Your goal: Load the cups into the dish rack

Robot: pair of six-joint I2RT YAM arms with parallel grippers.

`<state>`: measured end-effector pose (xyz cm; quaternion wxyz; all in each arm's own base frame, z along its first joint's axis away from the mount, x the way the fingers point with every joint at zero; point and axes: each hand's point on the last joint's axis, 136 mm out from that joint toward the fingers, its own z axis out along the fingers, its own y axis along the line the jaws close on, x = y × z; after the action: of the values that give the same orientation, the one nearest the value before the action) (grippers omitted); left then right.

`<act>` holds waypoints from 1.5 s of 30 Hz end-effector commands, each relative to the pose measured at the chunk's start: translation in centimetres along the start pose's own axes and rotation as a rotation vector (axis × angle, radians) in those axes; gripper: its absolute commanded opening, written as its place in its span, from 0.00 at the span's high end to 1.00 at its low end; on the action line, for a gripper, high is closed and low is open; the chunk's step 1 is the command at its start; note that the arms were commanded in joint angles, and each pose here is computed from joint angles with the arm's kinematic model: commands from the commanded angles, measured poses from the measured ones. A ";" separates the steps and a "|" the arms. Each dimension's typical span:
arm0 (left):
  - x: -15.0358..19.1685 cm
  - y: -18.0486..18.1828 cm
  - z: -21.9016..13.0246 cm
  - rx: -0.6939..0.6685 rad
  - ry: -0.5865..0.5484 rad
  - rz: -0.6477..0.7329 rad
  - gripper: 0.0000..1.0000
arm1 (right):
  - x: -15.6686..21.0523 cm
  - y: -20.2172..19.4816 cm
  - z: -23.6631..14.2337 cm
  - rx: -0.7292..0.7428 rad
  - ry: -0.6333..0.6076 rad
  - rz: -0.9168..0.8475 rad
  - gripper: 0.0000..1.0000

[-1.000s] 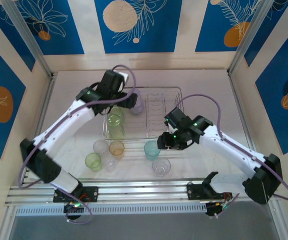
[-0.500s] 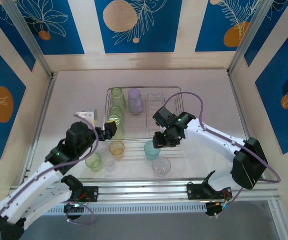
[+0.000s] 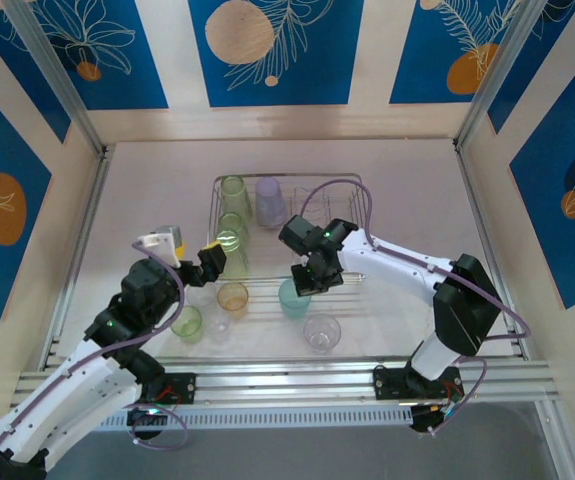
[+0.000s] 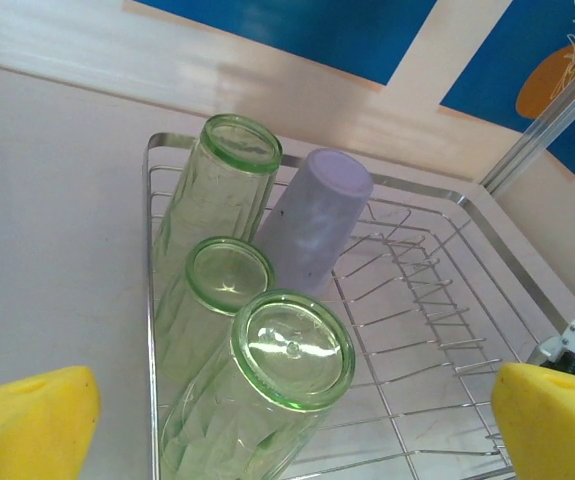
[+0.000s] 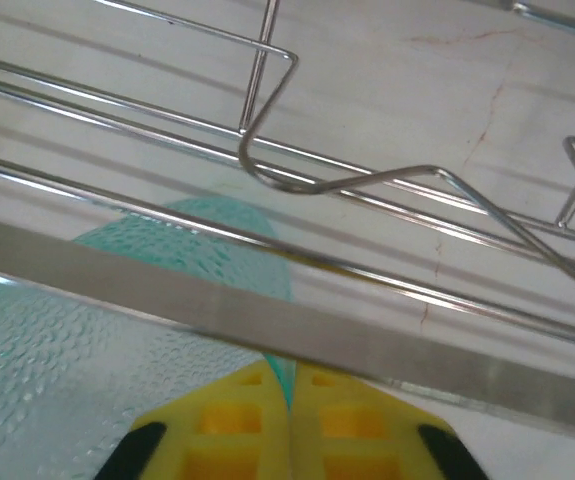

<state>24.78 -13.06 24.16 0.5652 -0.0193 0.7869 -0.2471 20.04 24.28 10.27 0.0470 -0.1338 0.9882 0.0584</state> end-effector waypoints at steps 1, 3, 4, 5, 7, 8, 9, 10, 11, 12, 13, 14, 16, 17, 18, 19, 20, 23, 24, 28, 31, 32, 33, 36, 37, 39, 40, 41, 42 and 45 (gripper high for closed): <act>-0.8 -0.1 -0.6 0.008 -0.027 0.001 0.00 | 0.2 0.1 -1.8 0.019 -0.005 -0.015 1.00; -1.4 -0.4 -1.0 0.012 -0.030 0.035 0.00 | 0.3 0.2 -2.9 -0.002 -0.022 -0.016 1.00; -1.7 -0.5 -1.2 0.016 -0.033 0.050 0.00 | 0.3 0.2 -3.6 -0.015 -0.036 -0.016 1.00; -2.1 -0.8 -1.5 0.027 -0.038 0.068 0.00 | 0.4 0.4 -4.4 -0.048 -0.052 -0.020 1.00; -2.8 -1.6 -1.9 0.065 -0.045 0.085 0.00 | 0.6 1.2 -6.4 -0.142 -0.091 -0.035 1.00; -3.2 -2.4 -2.2 0.107 -0.051 0.090 0.00 | 0.6 1.5 -7.7 -0.206 -0.119 -0.044 1.00; -3.4 -3.5 -2.4 0.166 -0.052 0.092 0.00 | 0.8 1.9 -9.1 -0.275 -0.150 -0.051 1.00; -3.6 -4.7 -2.7 0.232 -0.052 0.093 0.00 | 0.8 2.0 -10.3 -0.334 -0.179 -0.053 1.00; -3.9 -6.4 -3.0 0.324 -0.050 0.095 0.00 | 0.8 1.9 -11.8 -0.398 -0.219 -0.047 1.00; -3.9 -8.3 -3.5 0.432 -0.041 0.104 0.00 | 0.9 1.6 -13.3 -0.469 -0.254 -0.034 1.00; -3.8 -10.3 -4.1 0.548 -0.027 0.117 0.00 | 0.9 1.2 -14.7 -0.527 -0.289 -0.020 1.00; -3.6 -12.6 -4.9 0.687 -0.004 0.132 0.00 | 0.8 0.7 -16.2 -0.598 -0.327 0.000 1.00; -3.2 -15.7 -6.2 0.901 0.050 0.131 0.00 | 0.8 -0.4 -19.4 -0.729 -0.424 0.033 1.00; -3.1 -16.8 -6.5 0.973 0.080 0.120 0.00 | 0.9 -0.8 -21.0 -0.801 -0.466 0.042 1.00; -3.0 -17.6 -6.7 1.029 0.110 0.114 0.00 | 1.1 -1.0 -22.2 -0.854 -0.497 0.044 1.00; -2.9 -18.3 -6.9 1.079 0.139 0.104 0.00 | 1.2 -1.4 -23.5 -0.904 -0.533 0.045 1.00; -2.9 -18.9 -6.9 1.115 0.164 0.094 0.00 | 1.3 -1.6 -24.4 -0.943 -0.551 0.049 1.00; -3.1 -20.4 -6.9 1.208 0.216 0.062 0.00 | 1.5 -1.4 -25.6 -1.029 -0.556 0.046 1.00; -3.2 -20.7 -7.0 1.236 0.224 0.049 0.00 | 1.4 -1.2 -25.7 -1.049 -0.549 0.046 1.00; -4.0 -22.0 -7.3 1.327 0.220 0.007 0.00 | 1.4 -0.3 -25.6 -1.088 -0.528 0.029 1.00; -4.0 -22.4 -6.9 1.341 0.222 -0.008 0.00 | 1.4 0.4 -25.7 -1.101 -0.525 0.007 1.00; -3.8 -22.4 -6.7 1.341 0.225 -0.011 0.00 | 1.5 0.6 -25.7 -1.105 -0.521 0.001 1.00; -3.7 -22.5 -6.6 1.339 0.228 -0.011 0.00 | 1.4 0.9 -25.7 -1.109 -0.518 -0.007 1.00; -3.2 -22.6 -6.0 1.323 0.242 -0.009 0.00 | 1.3 1.4 -25.6 -1.116 -0.513 -0.020 1.00; -2.9 -22.6 -5.8 1.315 0.251 -0.006 0.00 | 1.3 1.6 -25.6 -1.117 -0.509 -0.023 1.00; -2.6 -22.5 -5.3 1.291 0.264 -0.005 0.00 | 1.3 1.9 -25.4 -1.117 -0.502 -0.030 1.00; -2.4 -22.5 -5.2 1.280 0.272 -0.005 0.00 | 1.2 2.0 -25.3 -1.116 -0.497 -0.031 1.00; -2.3 -22.6 -5.1 1.278 0.277 -0.004 0.01 | 1.1 2.1 -25.2 -1.115 -0.496 -0.034 1.00; -2.3 -22.8 -5.2 1.279 0.277 -0.004 0.03 | 1.0 2.1 -25.0 -1.113 -0.494 -0.032 1.00; -2.2 -23.1 -5.3 1.286 0.277 -0.006 0.08 | 0.5 2.3 -24.3 -1.111 -0.486 -0.024 1.00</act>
<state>15.48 -30.37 35.41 0.3398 0.3359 0.5671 -0.6709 16.77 22.84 34.79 0.1969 -0.1315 0.7718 0.5901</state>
